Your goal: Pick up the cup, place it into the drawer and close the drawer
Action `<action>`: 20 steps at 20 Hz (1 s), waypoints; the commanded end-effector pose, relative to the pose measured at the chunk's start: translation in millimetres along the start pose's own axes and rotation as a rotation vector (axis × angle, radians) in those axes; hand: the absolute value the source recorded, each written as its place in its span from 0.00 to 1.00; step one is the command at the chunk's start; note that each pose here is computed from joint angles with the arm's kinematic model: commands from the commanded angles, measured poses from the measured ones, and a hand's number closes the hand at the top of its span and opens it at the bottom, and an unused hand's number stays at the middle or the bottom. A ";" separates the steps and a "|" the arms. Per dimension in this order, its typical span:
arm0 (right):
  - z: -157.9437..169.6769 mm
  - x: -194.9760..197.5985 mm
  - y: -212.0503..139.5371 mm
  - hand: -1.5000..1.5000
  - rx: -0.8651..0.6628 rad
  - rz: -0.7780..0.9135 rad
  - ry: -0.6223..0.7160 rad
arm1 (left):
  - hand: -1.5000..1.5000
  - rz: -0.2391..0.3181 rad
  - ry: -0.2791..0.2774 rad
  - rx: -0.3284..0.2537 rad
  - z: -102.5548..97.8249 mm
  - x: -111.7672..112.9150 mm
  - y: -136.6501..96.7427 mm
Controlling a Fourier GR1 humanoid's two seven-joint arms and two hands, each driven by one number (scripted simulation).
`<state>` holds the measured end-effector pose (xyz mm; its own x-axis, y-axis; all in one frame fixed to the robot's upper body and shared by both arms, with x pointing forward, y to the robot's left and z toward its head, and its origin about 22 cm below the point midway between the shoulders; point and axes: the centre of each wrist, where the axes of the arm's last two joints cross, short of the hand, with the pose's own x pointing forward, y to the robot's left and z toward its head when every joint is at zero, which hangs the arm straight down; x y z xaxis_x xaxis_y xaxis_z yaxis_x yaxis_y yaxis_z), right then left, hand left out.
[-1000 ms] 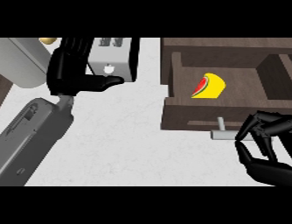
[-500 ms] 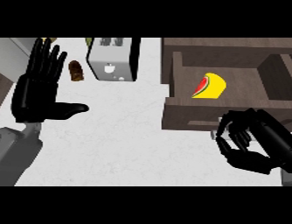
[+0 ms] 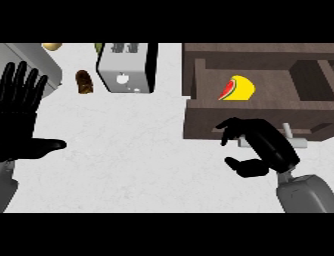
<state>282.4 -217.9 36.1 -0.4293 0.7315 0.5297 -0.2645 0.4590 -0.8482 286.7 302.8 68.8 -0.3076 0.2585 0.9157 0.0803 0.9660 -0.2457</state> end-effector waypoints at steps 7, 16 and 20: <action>-38.5 -53.2 42.5 0.00 0.100 0.056 0.069 | 0.00 0.021 -0.008 -0.002 19.2 -9.1 35.4; -86.2 -79.1 15.3 0.00 0.088 -0.020 0.080 | 0.00 0.033 -0.003 0.001 34.8 -5.2 53.5; -90.6 -93.2 8.0 0.00 0.085 -0.045 0.112 | 0.00 0.050 0.004 -0.034 36.2 -12.2 49.2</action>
<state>395.2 -229.5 -6.1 -0.3709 0.7576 0.5371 -0.3397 0.4276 -0.8377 263.5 346.6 44.7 -0.3051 0.2931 0.9061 0.1029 0.9560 -0.2746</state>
